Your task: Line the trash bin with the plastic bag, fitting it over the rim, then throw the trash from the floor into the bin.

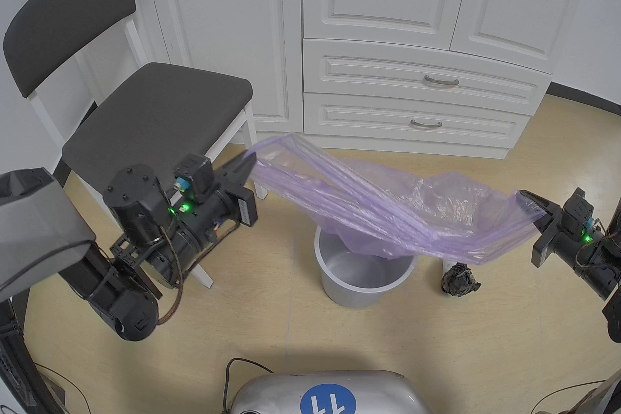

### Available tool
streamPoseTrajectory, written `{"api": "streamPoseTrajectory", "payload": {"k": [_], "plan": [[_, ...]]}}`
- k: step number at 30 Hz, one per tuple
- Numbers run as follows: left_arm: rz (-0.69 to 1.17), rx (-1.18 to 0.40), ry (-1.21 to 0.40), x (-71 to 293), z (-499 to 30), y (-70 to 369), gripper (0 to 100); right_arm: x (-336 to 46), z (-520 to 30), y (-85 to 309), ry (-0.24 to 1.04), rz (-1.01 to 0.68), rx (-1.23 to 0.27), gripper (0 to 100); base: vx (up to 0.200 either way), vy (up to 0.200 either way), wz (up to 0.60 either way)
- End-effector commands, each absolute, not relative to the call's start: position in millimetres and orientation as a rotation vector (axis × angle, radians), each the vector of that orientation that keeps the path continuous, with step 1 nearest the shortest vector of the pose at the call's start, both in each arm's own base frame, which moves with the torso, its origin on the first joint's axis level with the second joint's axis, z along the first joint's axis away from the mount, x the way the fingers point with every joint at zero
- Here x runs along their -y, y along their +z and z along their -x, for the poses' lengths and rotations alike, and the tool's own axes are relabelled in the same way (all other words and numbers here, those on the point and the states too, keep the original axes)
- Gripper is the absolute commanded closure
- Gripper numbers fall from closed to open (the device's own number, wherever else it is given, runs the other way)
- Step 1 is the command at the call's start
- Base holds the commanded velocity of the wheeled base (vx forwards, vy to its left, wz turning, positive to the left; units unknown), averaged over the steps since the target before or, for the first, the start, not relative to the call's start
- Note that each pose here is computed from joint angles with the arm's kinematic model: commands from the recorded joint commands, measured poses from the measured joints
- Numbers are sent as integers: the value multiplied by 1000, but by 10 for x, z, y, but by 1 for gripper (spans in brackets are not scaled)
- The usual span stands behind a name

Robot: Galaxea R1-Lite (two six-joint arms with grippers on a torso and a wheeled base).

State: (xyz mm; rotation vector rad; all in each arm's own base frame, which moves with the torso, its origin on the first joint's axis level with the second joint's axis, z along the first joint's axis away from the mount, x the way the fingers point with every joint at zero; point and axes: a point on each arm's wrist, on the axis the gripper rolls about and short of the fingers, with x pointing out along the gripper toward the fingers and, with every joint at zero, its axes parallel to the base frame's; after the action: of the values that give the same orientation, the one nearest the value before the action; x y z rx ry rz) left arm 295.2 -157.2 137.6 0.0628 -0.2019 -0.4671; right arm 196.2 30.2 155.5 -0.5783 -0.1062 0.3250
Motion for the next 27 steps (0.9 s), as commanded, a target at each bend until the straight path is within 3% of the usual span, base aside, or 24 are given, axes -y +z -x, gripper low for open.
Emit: {"api": "streamPoseTrajectory", "payload": {"k": [1, 15, 19, 27], "plan": [[-60, 146, -599, 1968, -2806, 1160, 100, -439, -1941, 1446, 417, 577, 78, 100, 0, 0, 0], [123, 89, -685, 2521, -2752, 981, 100, -899, -2132, 1128, 611, 562, 28, 100, 0, 0, 0], [173, 63, -679, 2707, -2758, 859, 100, -1087, -2239, 1022, 609, 522, 85, 100, 0, 0, 0], [206, 80, -592, 2800, -2913, 783, 100, -1355, -2425, 831, 579, 442, 20, 100, 0, 0, 0]]}}
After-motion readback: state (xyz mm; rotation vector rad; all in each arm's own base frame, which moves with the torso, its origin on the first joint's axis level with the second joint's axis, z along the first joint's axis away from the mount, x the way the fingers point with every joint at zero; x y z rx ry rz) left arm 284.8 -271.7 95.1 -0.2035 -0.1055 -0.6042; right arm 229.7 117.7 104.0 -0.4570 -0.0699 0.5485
